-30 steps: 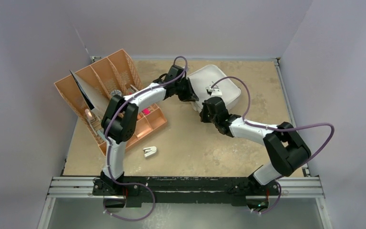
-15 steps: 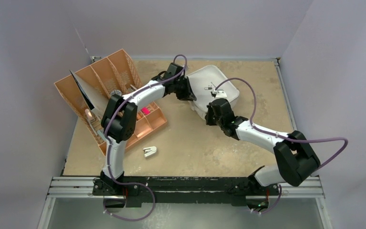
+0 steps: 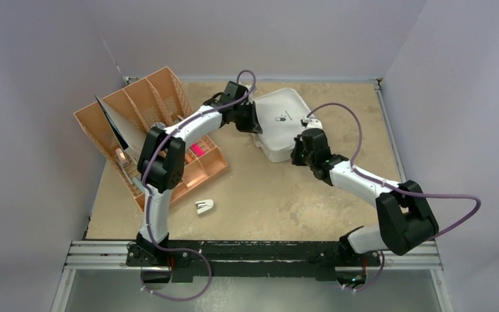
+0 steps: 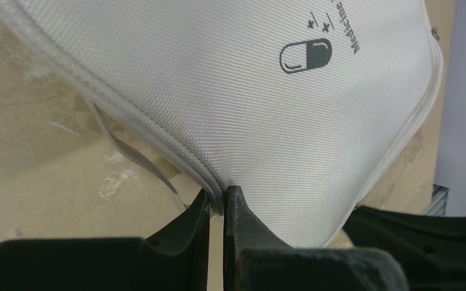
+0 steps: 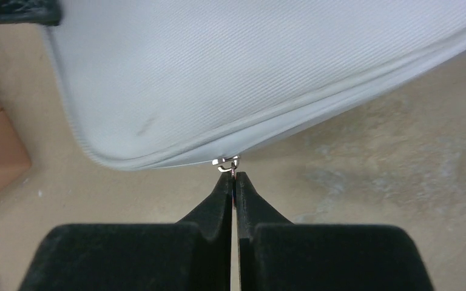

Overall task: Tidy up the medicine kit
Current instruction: Zip the medicine box at the center of the board.

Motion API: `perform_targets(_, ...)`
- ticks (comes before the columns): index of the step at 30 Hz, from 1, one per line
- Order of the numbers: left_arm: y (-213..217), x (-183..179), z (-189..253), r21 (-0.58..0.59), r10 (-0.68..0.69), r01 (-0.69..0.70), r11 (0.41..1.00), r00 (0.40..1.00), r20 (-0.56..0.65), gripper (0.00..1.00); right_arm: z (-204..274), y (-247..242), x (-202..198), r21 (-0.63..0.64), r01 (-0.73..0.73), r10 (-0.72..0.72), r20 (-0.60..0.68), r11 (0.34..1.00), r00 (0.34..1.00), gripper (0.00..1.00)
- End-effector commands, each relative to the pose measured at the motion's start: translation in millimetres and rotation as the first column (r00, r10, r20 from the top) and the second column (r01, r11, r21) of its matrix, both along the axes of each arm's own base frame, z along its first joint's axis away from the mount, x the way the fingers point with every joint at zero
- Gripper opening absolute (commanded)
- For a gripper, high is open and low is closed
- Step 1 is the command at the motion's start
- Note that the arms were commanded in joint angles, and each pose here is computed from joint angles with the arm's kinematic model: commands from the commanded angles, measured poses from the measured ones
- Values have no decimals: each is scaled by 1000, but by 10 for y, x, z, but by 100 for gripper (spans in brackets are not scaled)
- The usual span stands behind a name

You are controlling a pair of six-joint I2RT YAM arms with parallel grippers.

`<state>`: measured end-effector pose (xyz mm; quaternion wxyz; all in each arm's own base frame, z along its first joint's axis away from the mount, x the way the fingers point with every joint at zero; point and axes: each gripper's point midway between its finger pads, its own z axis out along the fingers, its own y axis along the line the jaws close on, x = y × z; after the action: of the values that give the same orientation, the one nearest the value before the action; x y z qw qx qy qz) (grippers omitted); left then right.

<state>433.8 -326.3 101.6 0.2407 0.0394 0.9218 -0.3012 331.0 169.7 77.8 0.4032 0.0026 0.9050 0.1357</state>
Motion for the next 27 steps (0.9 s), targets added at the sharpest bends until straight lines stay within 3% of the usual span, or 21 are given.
perform_targets(1,779,483,-91,212,32,-59,975,991,129,0,-88,-483,-23,-121,83,-86,-17,989,996,0)
perform_targets(10,622,466,-2,146,-52,35,989,992,117,0,-187,-273,58,-37,19,-19,-3,999,1000,0)
perform_targets(18,555,431,534,85,-49,37,996,988,144,39,-107,-94,171,43,3,-3,7,999,1000,0)
perform_targets(23,658,230,682,99,-16,6,995,995,97,50,-65,-13,222,76,-1,0,8,997,1000,0)
perform_targets(27,599,33,738,70,-18,12,997,996,88,54,-55,35,246,88,-4,3,10,996,1000,0)
